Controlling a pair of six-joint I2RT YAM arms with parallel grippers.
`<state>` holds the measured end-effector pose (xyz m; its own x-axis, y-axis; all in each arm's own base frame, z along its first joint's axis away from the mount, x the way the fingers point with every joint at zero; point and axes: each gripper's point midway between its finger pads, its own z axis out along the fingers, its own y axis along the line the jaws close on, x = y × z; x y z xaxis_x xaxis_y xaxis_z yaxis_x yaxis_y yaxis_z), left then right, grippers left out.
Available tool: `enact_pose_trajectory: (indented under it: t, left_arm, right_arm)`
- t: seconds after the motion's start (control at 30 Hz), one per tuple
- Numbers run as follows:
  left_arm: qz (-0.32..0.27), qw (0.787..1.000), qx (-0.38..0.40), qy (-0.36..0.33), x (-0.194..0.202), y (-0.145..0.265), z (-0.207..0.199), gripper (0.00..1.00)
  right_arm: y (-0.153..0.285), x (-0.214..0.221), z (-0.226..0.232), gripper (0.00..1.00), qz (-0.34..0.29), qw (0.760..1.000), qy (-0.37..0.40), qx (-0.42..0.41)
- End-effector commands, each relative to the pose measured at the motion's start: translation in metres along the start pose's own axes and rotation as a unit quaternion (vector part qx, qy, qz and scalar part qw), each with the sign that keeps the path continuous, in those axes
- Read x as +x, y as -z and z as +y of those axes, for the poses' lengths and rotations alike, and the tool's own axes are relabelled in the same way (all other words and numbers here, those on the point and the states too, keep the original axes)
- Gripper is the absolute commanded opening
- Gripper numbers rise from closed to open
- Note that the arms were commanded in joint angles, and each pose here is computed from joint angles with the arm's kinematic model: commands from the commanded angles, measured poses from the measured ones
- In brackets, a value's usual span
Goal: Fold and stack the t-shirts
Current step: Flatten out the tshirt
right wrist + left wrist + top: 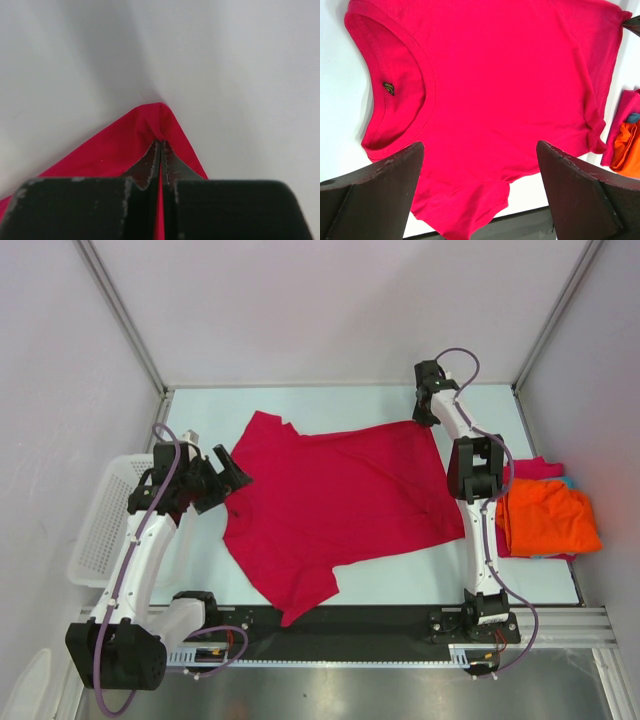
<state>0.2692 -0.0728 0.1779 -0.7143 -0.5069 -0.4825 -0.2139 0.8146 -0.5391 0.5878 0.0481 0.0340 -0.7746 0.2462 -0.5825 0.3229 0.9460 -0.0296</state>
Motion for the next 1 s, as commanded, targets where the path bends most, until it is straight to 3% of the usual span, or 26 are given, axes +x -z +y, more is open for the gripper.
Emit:
enact_pose_trajectory:
  t: [0.0, 0.27, 0.67, 0.93, 0.97]
  left_arm:
    - [-0.007, 1.0, 0.014, -0.014, -0.006, 0.004, -0.005, 1.0]
    - [-0.018, 1.0, 0.007, -0.009, -0.013, 0.007, -0.001, 0.99]
    - [-0.014, 1.0, 0.001, -0.009, -0.016, 0.005, 0.0, 1.0]
    - [0.0, 1.0, -0.011, -0.006, -0.012, -0.005, 0.007, 0.99]
    - [0.005, 1.0, -0.011, -0.001, -0.011, -0.009, 0.008, 1.0]
  right_arm:
    - [0.022, -0.047, 0.002, 0.0, -0.071, 0.997, 0.001, 0.005]
    - [0.029, -0.088, -0.028, 0.0, -0.123, 0.991, -0.015, 0.058]
    - [-0.014, -0.073, -0.073, 0.0, -0.098, 0.988, -0.012, 0.118]
    - [-0.033, -0.069, -0.076, 0.0, -0.088, 0.991, -0.028, 0.097]
    - [-0.033, -0.066, -0.069, 0.1, -0.082, 0.993, -0.026, 0.083]
